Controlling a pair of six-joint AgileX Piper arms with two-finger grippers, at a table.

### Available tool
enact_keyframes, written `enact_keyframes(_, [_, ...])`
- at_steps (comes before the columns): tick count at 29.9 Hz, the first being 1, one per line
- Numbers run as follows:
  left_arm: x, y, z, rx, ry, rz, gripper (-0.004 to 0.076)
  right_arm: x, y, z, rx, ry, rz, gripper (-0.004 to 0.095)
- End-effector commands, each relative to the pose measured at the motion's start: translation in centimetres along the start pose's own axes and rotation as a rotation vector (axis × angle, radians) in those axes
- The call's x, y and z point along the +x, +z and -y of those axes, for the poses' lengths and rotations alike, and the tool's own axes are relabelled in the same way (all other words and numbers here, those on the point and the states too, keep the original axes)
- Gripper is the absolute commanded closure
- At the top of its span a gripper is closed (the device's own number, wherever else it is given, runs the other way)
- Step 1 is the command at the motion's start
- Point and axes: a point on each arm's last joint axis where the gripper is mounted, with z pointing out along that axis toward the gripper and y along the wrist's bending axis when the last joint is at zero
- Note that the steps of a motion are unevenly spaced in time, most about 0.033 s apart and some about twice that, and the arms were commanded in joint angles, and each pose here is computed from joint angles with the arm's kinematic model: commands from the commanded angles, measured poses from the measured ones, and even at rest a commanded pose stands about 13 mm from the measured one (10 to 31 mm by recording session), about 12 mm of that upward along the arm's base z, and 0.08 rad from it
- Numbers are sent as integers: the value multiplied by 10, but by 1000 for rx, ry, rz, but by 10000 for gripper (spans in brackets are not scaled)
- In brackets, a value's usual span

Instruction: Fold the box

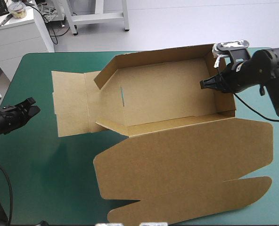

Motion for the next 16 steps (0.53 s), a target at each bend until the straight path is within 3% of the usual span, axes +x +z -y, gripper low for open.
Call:
enact_keyframes(1, [-8, -10, 19, 70, 1, 69, 734, 8, -55, -8, -38, -4, 134, 909])
enact_keyframes(7, [-4, -10, 22, 105, 88, 26, 709, 11, -70, -15, -102, -37, 188, 909])
enact_keyframes(11, [1, -11, 28, 176, 206, -11, 561, 8, -71, -15, -101, -28, 214, 909])
enact_keyframes(13, [1, -9, 34, 213, 184, 3, 451, 8, -71, -15, -101, -28, 219, 909])
enact_keyframes(16, [4, -6, 41, 245, 182, -10, 358, 8, -71, -15, -101, -28, 219, 919])
